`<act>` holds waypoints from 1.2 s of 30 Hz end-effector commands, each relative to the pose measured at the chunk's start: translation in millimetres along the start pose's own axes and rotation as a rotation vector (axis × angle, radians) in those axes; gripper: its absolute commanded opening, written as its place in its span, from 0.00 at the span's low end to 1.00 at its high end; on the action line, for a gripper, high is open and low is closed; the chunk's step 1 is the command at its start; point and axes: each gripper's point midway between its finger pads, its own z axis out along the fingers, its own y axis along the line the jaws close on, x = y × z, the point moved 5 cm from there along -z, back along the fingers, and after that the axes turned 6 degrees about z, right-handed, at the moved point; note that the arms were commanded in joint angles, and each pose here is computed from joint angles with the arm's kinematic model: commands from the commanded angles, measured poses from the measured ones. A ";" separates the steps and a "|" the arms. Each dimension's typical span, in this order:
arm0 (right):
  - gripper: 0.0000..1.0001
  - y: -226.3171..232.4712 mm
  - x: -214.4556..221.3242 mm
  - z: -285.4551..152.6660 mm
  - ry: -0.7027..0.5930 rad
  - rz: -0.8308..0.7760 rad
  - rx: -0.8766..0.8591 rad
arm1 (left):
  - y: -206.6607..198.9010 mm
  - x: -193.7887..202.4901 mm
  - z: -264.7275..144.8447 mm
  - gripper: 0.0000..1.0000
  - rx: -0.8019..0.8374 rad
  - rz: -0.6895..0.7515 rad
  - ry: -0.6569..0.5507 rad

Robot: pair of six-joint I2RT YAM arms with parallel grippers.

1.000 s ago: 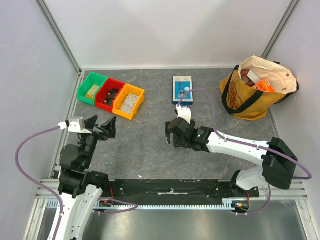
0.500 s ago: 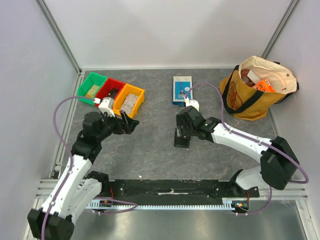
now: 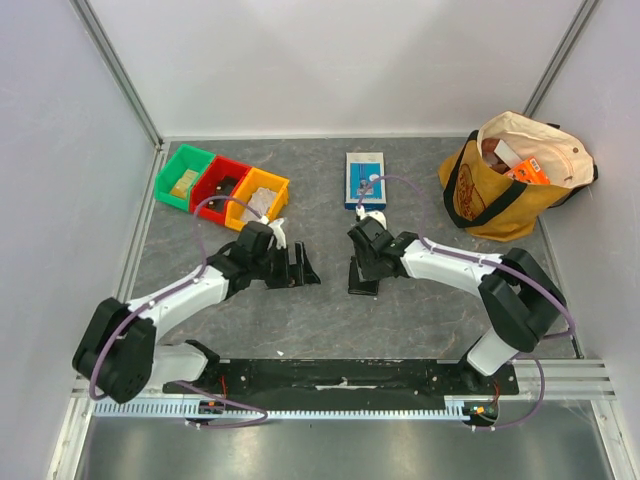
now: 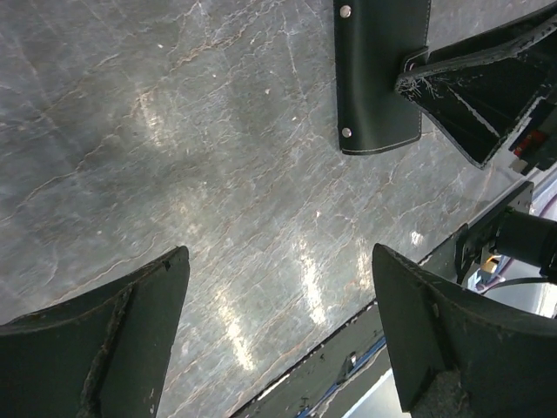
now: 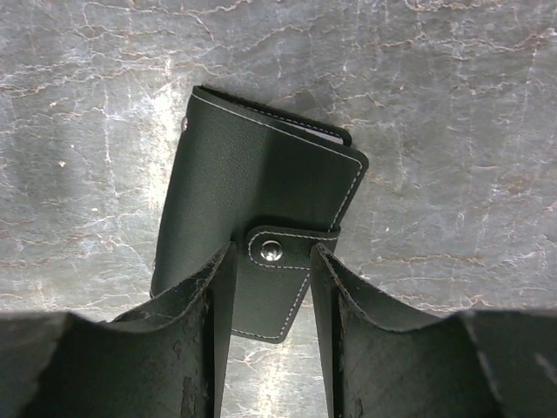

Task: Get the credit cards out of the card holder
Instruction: Open the card holder at the center of the board.

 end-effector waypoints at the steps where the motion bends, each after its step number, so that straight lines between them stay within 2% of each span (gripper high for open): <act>1: 0.46 14.2 -16.0 1.1 -0.023 0.005 -0.053 | -23.9 -24.9 16.4 0.90 0.050 -0.021 -0.063; 11: 0.46 11.3 -8.1 11.4 0.015 0.003 -0.037 | -42.0 -30.2 61.6 0.81 0.061 0.017 0.017; 12: 0.45 9.8 -6.4 12.4 0.019 0.002 -0.032 | -43.7 -30.3 66.2 0.77 0.064 0.023 0.028; 15: 0.38 4.7 -0.1 16.0 0.037 0.000 -0.027 | -46.4 -30.8 79.0 0.75 0.062 0.026 0.052; 18: 0.27 0.4 7.9 18.2 0.054 0.007 -0.043 | -46.9 -28.2 90.4 0.74 0.052 0.028 0.076; 20: 0.25 -0.5 11.7 19.2 0.063 0.015 -0.060 | -48.0 -26.5 96.9 0.64 0.055 0.030 0.090; 21: 0.24 -0.8 13.5 19.5 0.067 0.015 -0.068 | -47.6 -24.5 99.9 0.63 0.054 0.030 0.101; 26: 0.15 2.6 17.7 19.5 0.070 0.021 -0.117 | -45.0 -18.4 112.3 0.63 0.028 0.032 0.123; 36: 0.10 8.3 19.9 17.3 0.066 0.030 -0.178 | -47.5 -13.0 130.4 0.62 -0.003 0.034 0.151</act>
